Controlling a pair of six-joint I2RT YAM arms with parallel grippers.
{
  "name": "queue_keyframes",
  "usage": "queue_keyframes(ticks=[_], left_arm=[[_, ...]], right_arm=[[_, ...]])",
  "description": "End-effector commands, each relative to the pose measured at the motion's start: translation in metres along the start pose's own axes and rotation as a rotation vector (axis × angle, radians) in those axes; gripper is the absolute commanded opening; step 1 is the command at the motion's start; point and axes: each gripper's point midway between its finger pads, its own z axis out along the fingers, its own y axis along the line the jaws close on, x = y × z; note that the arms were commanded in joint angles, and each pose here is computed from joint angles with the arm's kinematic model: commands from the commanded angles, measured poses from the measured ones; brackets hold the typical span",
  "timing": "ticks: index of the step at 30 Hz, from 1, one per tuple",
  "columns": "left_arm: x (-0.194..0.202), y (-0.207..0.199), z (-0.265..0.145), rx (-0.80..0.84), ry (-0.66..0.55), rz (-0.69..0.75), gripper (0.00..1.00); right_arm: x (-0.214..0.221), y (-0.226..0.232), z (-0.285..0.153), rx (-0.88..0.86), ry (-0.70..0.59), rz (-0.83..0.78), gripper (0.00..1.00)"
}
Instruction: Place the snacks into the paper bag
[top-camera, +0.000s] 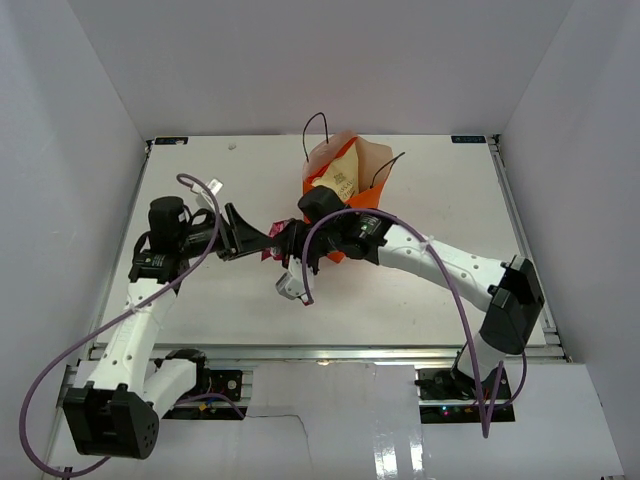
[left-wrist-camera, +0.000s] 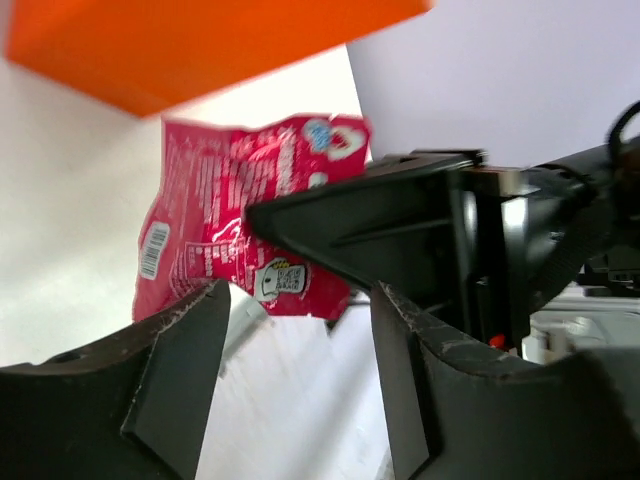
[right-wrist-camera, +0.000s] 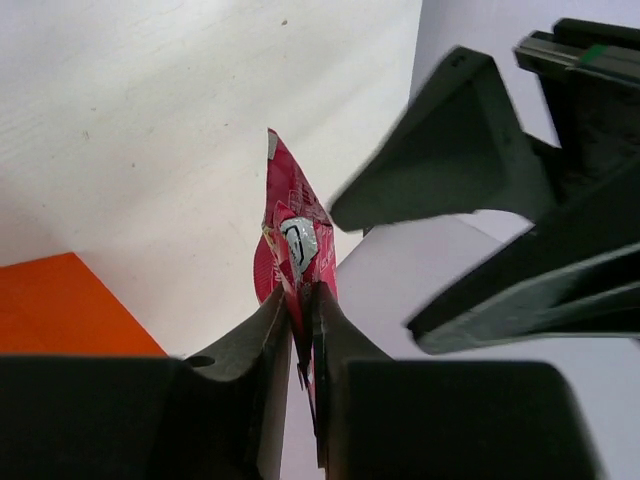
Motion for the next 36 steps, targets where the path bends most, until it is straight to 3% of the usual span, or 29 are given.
queue_keyframes(ticks=[1,5,6,8,9,11,12,15,18,26,32,35,36], left_arm=[[-0.033,-0.035,-0.019,-0.024,-0.148,0.211,0.70],[-0.056,-0.061,-0.039,-0.060,-0.289,0.341,0.77],[-0.060,-0.060,-0.042,-0.087,-0.320,0.359,0.78],[-0.060,-0.063,-0.050,-0.099,-0.357,0.397,0.82],[-0.062,-0.061,-0.052,-0.118,-0.380,0.413,0.83],[-0.060,-0.061,-0.056,-0.125,-0.403,0.434,0.88],[-0.061,-0.059,-0.057,-0.135,-0.417,0.441,0.90],[-0.061,-0.054,-0.057,-0.147,-0.421,0.438,0.92],[-0.060,-0.051,-0.055,-0.151,-0.413,0.428,0.92],[-0.058,-0.040,-0.050,-0.161,-0.399,0.406,0.93],[-0.056,-0.038,-0.050,-0.165,-0.397,0.406,0.93],[-0.056,-0.038,-0.051,-0.169,-0.402,0.408,0.93],[-0.057,-0.038,-0.051,-0.169,-0.402,0.408,0.93]], right_arm=[[-0.007,-0.046,-0.046,0.167,-0.008,0.062,0.11],[-0.008,-0.082,-0.084,0.333,-0.059,0.276,0.08],[-0.008,-0.089,-0.095,0.374,-0.089,0.441,0.08],[0.005,-0.123,-0.134,0.516,-0.114,0.600,0.08],[0.008,-0.129,-0.147,0.563,-0.163,0.814,0.08],[0.041,-0.143,-0.188,0.723,-0.142,1.019,0.08],[0.062,-0.135,-0.202,0.780,-0.147,1.222,0.08],[0.106,-0.108,-0.231,0.880,-0.108,1.533,0.08],[0.142,-0.069,-0.244,0.932,0.001,1.724,0.10],[0.161,-0.030,-0.249,0.931,0.126,1.709,0.21],[0.168,-0.012,-0.247,0.913,0.176,1.704,0.48],[0.171,-0.010,-0.252,0.923,0.186,1.697,0.67],[0.172,-0.010,-0.255,0.927,0.187,1.696,0.69]])
